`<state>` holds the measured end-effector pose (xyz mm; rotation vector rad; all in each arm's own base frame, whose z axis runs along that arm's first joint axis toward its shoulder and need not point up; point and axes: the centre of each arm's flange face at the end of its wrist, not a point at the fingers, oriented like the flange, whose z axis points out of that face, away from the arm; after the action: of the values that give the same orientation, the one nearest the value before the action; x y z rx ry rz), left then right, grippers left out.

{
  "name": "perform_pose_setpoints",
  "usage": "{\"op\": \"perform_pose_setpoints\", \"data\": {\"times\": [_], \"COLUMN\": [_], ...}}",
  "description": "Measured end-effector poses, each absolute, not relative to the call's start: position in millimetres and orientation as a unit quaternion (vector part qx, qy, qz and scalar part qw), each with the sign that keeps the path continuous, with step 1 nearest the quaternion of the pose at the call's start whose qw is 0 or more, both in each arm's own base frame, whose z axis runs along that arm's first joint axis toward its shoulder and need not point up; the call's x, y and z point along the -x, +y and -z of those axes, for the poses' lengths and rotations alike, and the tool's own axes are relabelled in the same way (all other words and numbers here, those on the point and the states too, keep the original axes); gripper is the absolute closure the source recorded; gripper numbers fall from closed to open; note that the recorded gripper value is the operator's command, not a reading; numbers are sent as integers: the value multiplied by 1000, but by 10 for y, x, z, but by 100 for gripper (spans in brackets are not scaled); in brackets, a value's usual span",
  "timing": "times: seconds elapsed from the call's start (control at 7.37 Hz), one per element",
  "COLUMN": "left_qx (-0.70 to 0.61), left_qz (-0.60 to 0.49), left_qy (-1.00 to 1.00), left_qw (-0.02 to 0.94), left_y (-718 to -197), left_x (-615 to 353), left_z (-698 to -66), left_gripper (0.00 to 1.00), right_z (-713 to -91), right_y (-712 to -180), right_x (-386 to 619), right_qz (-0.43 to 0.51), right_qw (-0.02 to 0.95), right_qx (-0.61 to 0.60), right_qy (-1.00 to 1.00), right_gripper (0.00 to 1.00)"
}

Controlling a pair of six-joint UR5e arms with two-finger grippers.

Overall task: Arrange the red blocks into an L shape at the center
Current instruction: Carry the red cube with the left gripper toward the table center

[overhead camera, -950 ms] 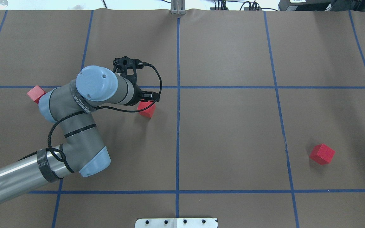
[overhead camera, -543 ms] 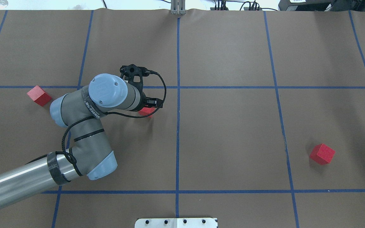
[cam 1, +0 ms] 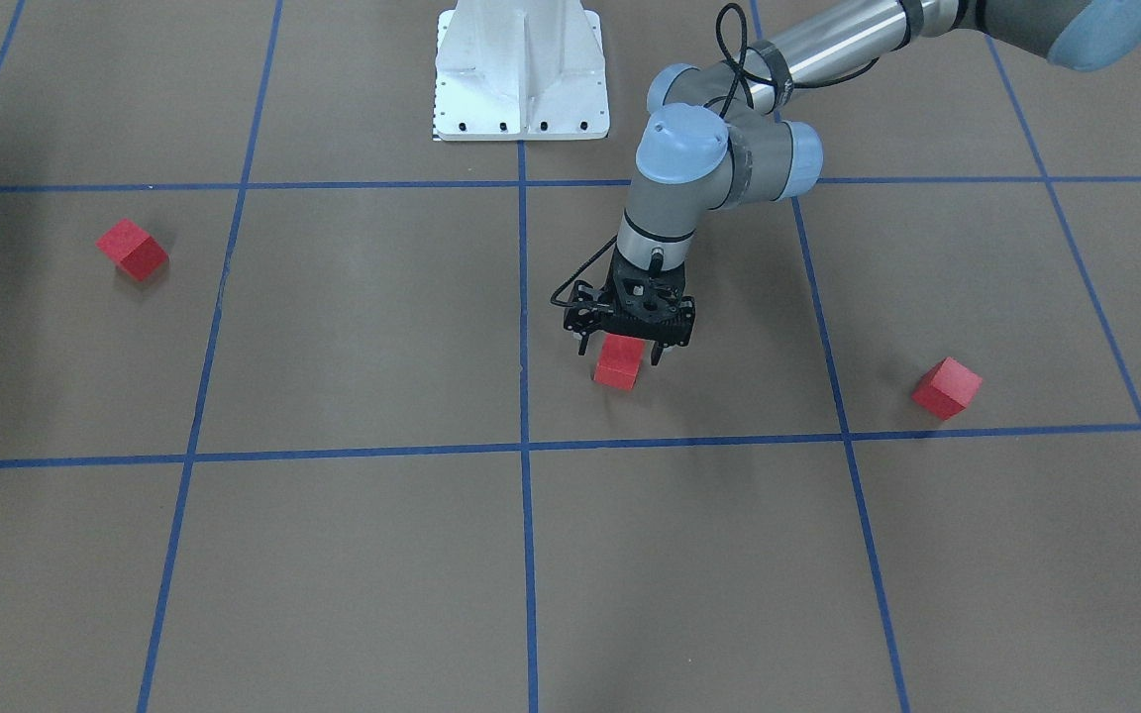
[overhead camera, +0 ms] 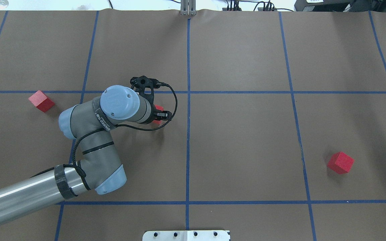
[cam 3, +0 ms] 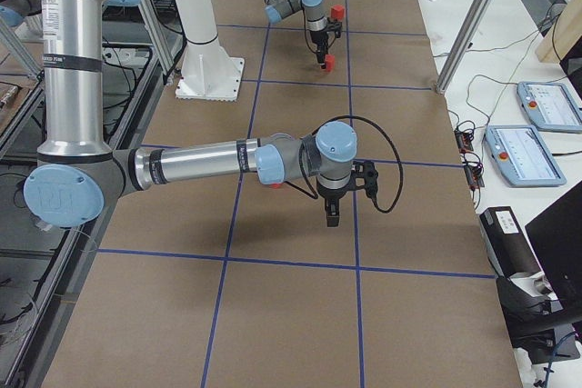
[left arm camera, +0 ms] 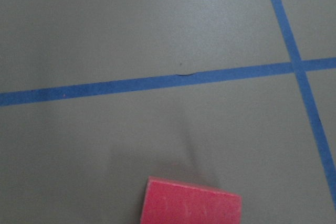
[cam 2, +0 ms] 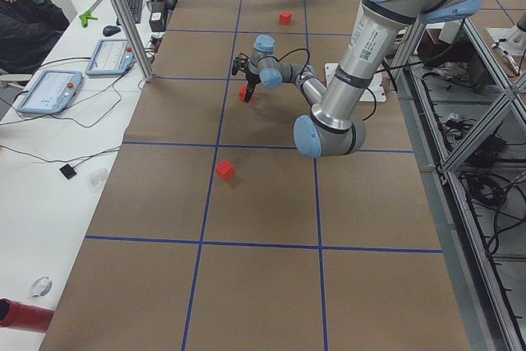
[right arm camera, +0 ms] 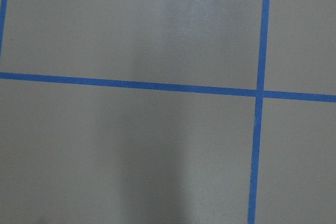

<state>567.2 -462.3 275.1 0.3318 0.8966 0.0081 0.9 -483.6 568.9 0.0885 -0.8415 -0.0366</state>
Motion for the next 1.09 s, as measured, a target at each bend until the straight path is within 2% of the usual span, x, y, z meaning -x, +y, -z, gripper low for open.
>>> {"op": "perform_pose_setpoints", "data": {"times": [0.54, 1.09], "left_qx": [-165, -127], "left_qz": [14, 69], "left_qy": [436, 431], "left_qw": [885, 891], "left_y": [-4807, -5068], "left_x": [-5609, -6155], "left_z": [-2354, -1748], "left_gripper": [100, 100], "right_z": [-5685, -5688], "right_y": [-4835, -4835], "right_x": [-8, -7], "right_qz": [18, 18], "right_qw": [911, 911], "right_qx": [-43, -43], "right_qy": [-409, -409], "right_gripper": [0, 0]}}
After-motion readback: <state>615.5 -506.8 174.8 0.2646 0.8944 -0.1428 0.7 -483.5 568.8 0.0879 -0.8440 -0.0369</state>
